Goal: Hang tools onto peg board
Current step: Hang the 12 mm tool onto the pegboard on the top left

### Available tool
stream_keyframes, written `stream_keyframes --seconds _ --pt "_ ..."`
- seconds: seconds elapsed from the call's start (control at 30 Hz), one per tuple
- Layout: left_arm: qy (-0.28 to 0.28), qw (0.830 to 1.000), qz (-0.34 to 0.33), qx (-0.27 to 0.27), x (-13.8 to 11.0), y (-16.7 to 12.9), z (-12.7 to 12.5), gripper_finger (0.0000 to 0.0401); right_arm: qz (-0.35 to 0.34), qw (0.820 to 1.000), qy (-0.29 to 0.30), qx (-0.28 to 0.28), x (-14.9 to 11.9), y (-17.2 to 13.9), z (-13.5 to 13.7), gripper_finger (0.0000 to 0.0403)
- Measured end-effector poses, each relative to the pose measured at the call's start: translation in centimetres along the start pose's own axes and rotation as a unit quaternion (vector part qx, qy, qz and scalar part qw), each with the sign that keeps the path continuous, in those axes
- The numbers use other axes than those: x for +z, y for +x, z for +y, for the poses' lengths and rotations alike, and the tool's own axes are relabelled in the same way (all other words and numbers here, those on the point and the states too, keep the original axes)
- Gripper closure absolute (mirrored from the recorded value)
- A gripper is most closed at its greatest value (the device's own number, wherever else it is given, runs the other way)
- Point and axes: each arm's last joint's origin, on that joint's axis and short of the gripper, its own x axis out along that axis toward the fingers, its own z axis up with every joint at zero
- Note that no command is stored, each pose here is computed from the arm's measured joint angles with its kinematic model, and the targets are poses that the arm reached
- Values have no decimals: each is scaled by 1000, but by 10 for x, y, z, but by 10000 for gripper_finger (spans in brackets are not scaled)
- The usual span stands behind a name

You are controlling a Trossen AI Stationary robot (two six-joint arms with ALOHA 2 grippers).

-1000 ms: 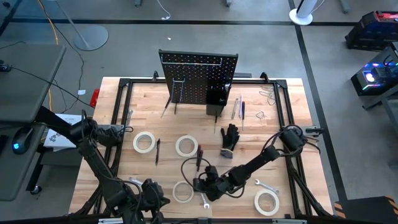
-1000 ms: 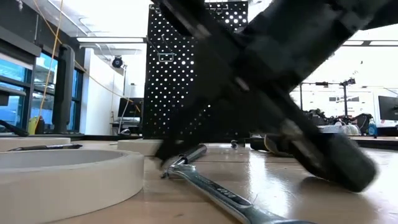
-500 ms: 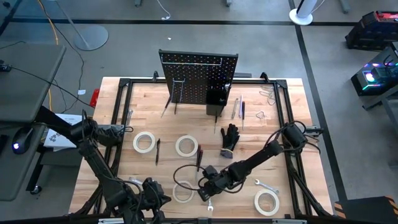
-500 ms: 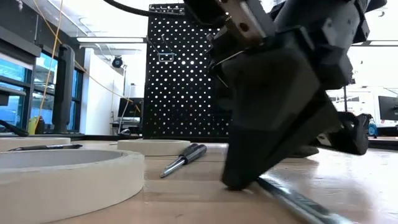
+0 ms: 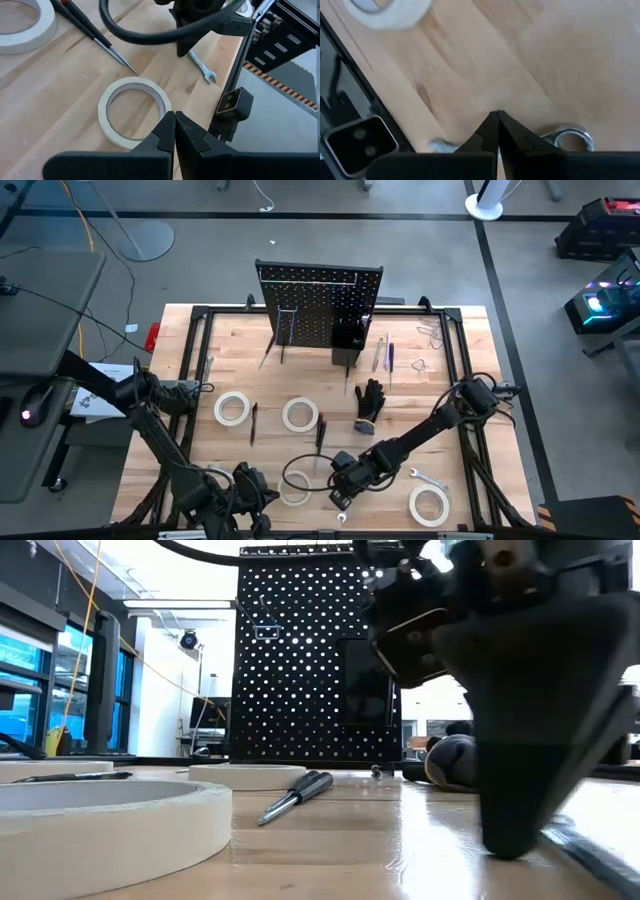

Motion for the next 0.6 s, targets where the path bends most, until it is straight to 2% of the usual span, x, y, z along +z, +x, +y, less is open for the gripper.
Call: stream_keyframes --seconds 0.37,0.6 --pt "6 1000 -5 6 4 5 1 401 9 1000 -4 -25 -27 -7 3 403" --pt "10 1000 -5 8 5 8 1 401 -19 999 -9 25 -32 -15 16 403"
